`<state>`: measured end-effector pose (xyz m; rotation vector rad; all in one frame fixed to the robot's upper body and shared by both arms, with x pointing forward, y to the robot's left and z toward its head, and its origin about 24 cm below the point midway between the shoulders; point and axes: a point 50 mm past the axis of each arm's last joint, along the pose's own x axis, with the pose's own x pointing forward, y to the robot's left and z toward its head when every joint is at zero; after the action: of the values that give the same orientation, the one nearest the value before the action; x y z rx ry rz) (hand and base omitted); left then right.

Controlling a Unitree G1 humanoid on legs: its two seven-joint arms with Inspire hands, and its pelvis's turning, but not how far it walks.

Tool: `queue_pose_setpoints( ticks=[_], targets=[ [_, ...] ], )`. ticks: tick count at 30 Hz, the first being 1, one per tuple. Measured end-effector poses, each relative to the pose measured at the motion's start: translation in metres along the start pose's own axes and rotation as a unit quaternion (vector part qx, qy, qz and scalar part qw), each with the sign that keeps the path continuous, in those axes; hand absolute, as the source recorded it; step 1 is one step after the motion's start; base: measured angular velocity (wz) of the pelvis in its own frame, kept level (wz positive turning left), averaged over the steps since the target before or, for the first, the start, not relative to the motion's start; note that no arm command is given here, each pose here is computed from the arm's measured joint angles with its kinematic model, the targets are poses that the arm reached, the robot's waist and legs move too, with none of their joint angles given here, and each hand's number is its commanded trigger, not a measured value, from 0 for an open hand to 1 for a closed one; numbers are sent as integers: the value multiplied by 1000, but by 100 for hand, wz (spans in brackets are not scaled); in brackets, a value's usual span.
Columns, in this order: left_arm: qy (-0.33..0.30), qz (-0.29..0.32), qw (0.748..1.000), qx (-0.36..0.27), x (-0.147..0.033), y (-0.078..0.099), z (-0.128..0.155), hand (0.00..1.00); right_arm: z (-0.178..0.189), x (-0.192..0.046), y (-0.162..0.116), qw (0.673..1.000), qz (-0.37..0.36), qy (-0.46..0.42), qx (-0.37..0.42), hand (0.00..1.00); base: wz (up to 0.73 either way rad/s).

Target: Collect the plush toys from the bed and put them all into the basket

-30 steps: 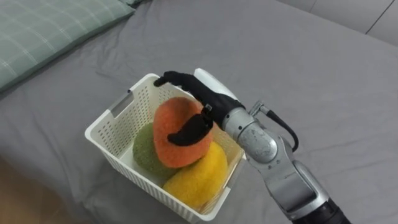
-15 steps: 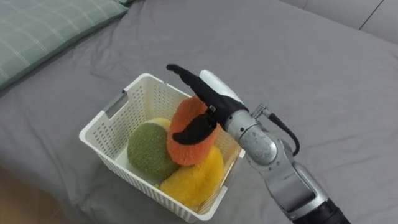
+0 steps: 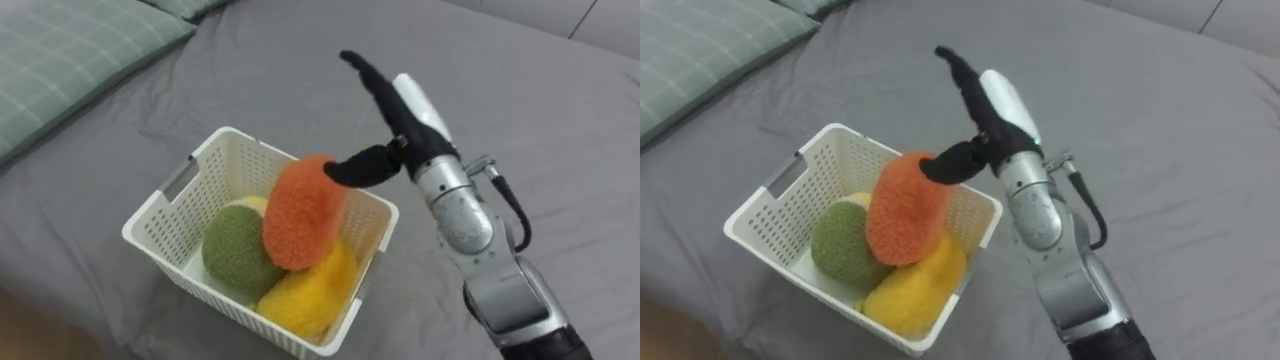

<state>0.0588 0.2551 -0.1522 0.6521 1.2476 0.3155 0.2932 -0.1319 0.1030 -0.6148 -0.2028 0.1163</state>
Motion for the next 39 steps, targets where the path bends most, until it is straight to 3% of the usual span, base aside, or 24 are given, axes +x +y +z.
queue_pose_setpoints(
  ticks=[7,14,18,23,26,30,35,38,39],
  targets=[
    [27,15,999,-25,-3,4,-25,0,-28,-35,-46,991,-123,30,36,0,-18],
    [9,23,999,-31,-3,4,-24,0,-65,-75,-80,958,-246,102,110,0,-21],
    [1,31,999,-34,-3,5,-23,0,-81,-98,-92,937,-308,127,103,0,-17],
    [2,34,998,-52,-3,5,-22,0,-124,-133,-78,909,-328,236,104,0,-14],
    [10,32,998,-61,-2,5,-23,0,-154,-166,-61,875,-338,329,106,0,-2],
    [15,29,998,-62,-3,3,-26,0,-175,-191,-42,839,-343,403,125,0,0],
    [15,24,998,-64,-4,2,-28,0,-206,-239,-9,768,-325,521,183,0,1],
    [13,22,997,-67,-6,0,-32,0,-219,-298,19,682,-309,628,212,0,5],
    [16,22,997,-67,-6,0,-34,0,-220,-306,23,669,-307,642,215,0,-4]
  ],
)
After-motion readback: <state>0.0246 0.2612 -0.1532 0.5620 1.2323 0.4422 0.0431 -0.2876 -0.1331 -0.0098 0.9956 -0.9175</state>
